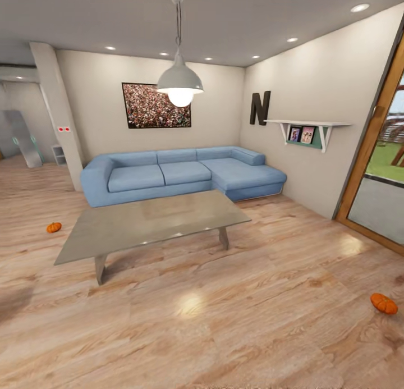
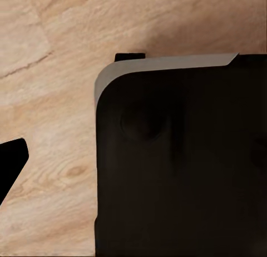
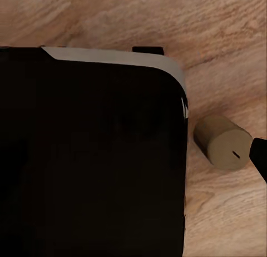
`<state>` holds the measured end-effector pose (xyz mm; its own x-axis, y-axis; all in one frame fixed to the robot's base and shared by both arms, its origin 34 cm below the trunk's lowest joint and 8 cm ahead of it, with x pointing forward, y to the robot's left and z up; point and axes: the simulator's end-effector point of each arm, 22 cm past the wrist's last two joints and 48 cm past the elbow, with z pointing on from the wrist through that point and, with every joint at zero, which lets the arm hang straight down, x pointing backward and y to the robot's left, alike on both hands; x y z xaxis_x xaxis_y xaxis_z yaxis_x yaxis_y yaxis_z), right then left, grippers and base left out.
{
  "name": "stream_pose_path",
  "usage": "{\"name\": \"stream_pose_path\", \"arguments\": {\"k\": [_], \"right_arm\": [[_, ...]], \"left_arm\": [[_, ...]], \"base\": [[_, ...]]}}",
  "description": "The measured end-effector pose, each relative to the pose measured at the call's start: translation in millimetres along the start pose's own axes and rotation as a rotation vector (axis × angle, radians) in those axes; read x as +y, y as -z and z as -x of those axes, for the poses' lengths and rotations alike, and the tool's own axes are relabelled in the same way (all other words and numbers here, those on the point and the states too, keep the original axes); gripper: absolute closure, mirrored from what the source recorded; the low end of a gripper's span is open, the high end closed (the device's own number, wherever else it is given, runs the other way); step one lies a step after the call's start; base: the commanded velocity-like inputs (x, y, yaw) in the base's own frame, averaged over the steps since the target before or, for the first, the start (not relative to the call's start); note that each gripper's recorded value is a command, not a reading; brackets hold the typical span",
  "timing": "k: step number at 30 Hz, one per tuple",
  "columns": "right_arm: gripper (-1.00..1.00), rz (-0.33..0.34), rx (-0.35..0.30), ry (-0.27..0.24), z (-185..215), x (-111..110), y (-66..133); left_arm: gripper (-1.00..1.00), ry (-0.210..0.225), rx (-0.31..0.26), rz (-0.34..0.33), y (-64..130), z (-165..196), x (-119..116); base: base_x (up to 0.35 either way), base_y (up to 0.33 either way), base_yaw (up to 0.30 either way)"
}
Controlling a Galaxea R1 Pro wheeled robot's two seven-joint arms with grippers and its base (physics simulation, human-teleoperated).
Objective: Place each of the two pumpkins and all three candles from the living room inside a cabinet in the living room (use any cabinet), then make sure every cabinet is closed, and position the cauldron so it is next to a table in the living room.
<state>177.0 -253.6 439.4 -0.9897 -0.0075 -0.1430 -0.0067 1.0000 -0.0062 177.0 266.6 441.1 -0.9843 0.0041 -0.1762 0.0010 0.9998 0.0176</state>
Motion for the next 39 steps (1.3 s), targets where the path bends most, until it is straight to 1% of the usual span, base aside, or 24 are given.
{"name": "stream_pose_path", "arguments": {"k": [4,8,22,39], "right_arm": [[-1.00,0.000,-0.013,0.000,2.8,-0.2,0.0],[-1.00,0.000,-0.030,0.000,6.5,0.0,0.2],[-1.00,0.001,-0.035,-0.001,7.7,0.6,0.2],[-1.00,0.000,-0.035,-0.001,7.7,0.6,0.1]], "left_arm": [[-1.00,-0.001,-0.001,0.000,0.0,0.1,0.5],[-1.00,-0.002,-0.001,0.000,0.1,0.1,0.6],[-1.00,-0.007,-0.001,0.001,0.1,0.1,1.4],[-1.00,-0.011,0.000,0.000,0.0,0.1,1.2]], "base": [[-0.209,0.206,0.241],[-0.049,0.135,0.244],[-0.022,0.009,0.244],[-0.273,0.098,0.244]]}}
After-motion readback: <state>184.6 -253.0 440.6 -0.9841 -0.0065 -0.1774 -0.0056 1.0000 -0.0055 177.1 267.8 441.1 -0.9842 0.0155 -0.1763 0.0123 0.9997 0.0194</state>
